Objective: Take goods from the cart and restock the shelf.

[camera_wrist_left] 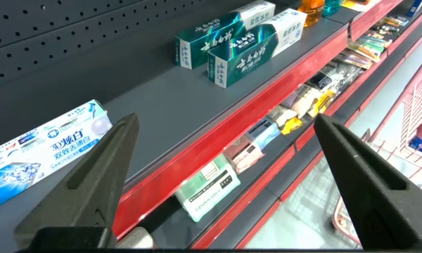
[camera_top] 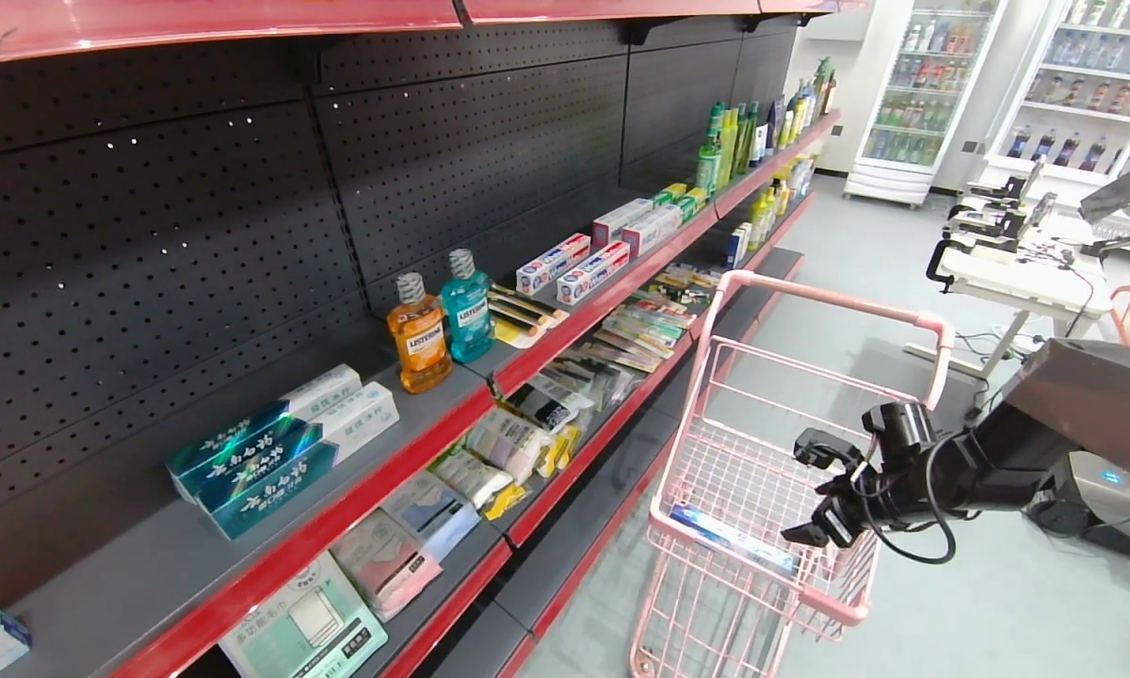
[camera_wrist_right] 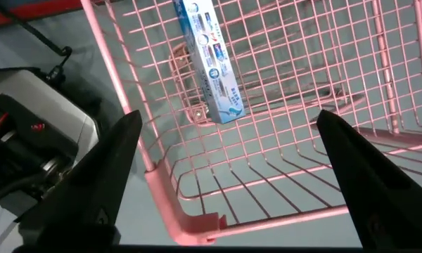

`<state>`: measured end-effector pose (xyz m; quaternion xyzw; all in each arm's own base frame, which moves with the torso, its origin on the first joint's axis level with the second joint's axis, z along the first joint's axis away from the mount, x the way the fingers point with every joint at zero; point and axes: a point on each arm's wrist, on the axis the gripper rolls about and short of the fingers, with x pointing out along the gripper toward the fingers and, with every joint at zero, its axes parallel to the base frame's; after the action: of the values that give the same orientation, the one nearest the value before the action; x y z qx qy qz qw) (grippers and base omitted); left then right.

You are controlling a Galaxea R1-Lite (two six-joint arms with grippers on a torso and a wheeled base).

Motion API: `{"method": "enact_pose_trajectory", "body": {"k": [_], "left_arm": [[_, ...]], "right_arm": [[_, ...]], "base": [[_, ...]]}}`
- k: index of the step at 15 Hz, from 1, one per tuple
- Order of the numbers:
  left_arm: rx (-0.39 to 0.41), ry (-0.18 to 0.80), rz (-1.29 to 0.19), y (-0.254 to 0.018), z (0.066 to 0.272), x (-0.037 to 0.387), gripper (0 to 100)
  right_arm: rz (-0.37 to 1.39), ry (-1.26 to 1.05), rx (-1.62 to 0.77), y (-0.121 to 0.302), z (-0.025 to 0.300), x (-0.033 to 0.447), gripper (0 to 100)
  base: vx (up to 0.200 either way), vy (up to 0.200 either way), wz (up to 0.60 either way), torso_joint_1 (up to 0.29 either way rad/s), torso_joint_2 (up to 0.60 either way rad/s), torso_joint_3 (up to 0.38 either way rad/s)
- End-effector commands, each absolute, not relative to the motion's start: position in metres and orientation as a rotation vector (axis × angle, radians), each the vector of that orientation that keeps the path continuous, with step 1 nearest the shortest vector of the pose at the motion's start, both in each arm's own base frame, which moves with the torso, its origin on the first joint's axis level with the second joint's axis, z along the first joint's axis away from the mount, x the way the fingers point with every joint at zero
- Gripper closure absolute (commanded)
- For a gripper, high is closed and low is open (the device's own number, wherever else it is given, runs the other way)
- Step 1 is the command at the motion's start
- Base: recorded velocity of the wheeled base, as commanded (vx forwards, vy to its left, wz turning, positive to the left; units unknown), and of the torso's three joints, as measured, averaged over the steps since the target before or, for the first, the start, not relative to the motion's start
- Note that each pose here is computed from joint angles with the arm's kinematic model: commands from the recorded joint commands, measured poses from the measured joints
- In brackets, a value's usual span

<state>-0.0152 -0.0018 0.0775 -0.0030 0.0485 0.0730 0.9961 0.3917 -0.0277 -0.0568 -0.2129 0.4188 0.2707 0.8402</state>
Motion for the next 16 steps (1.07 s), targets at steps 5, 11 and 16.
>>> {"method": "enact_pose_trajectory", "body": {"k": [5,11,16], "left_arm": [[-0.006,0.098,0.147,-0.002,0.078,-0.015,0],[-0.006,0.097,0.147,-0.002,0.078,-0.015,0],[-0.004,0.098,0.147,-0.002,0.078,-0.015,0]], "right_arm": [[0.586,0.878,-0.495,-0.009,-0.059,0.400,0],[0.551,0.883,-0.523,-0.008,-0.059,0.404,0],[0.535,0.887,-0.511,-0.016,-0.060,0.404,0]], "base": [[0.000,0.000,0.00,0.000,0.00,0.000],[0.000,0.000,0.00,0.000,0.00,0.000],[0.000,0.000,0.00,0.000,0.00,0.000]]}}
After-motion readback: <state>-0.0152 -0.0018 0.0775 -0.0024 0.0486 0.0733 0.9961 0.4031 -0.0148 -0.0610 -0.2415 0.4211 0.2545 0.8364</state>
